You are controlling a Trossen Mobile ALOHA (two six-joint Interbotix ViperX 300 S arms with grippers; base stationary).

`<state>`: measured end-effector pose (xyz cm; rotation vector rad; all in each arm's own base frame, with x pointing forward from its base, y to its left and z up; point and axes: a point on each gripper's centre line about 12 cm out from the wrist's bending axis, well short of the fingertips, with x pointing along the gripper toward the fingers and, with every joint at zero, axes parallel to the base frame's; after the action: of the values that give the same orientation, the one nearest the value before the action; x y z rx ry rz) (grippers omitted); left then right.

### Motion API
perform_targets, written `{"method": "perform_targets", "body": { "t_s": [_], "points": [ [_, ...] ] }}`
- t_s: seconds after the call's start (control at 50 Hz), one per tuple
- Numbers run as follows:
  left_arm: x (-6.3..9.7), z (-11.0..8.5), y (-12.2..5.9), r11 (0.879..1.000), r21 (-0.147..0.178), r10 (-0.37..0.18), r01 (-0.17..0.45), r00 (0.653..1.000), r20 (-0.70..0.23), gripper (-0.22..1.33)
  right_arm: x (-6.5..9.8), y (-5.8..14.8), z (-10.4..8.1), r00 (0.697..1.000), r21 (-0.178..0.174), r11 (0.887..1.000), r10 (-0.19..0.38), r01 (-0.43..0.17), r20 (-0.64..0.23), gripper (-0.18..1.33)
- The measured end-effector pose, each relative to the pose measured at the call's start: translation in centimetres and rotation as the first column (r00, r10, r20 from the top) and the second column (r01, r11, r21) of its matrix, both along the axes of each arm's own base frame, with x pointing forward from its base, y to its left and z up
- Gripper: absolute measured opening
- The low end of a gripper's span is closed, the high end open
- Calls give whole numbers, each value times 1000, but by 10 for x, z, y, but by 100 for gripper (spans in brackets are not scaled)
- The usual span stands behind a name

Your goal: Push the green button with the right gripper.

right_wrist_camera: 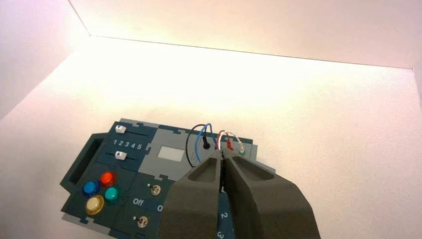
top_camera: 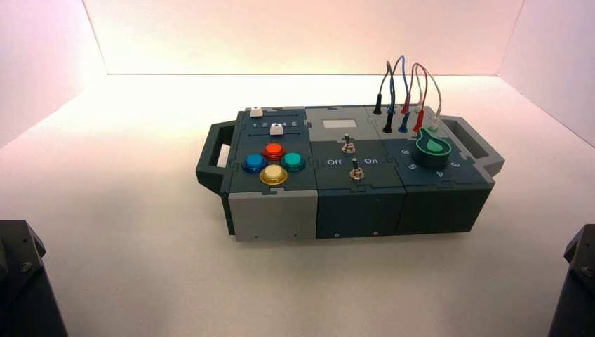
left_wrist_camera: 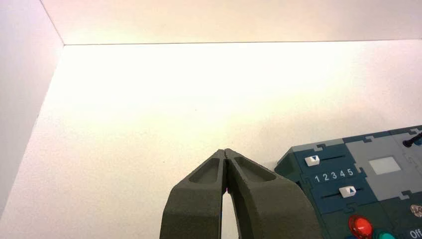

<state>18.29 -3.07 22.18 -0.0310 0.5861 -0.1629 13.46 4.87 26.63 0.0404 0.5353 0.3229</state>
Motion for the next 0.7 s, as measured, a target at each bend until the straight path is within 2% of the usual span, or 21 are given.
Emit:
{"method": "perform_targets", "body": {
  "t_s": [0.34, 0.48, 0.54, 0.58, 0.64, 0.7],
  "points": [
    [0, -2, 0, 1000, 0, 1, -1, 1000, -14, -17, 0, 0, 0, 1000, 0, 1000, 2, -2, -1, -14],
    [0, -2, 0, 1000, 2, 0, 0, 1000, -17, -17, 1, 5, -1, 999, 29, 999, 21, -20, -26, -14],
    [1, -3, 0, 1000, 1, 1, -1, 1000, -20, -17, 3, 16, -2, 995, 51, 996, 72, -69, -63, -14],
    [1, -3, 0, 1000, 3, -1, 1, 1000, -23, -17, 4, 21, -2, 993, 54, 994, 95, -91, -75, -14],
    [2, -4, 0, 1000, 3, 0, 0, 1000, -27, -17, 7, 38, -3, 976, 54, 984, 176, -170, -128, -14],
    [3, -3, 0, 1000, 2, 1, -1, 1000, -29, -17, 9, 47, -3, 965, 51, 976, 215, -210, -151, -14]
  ]
}}
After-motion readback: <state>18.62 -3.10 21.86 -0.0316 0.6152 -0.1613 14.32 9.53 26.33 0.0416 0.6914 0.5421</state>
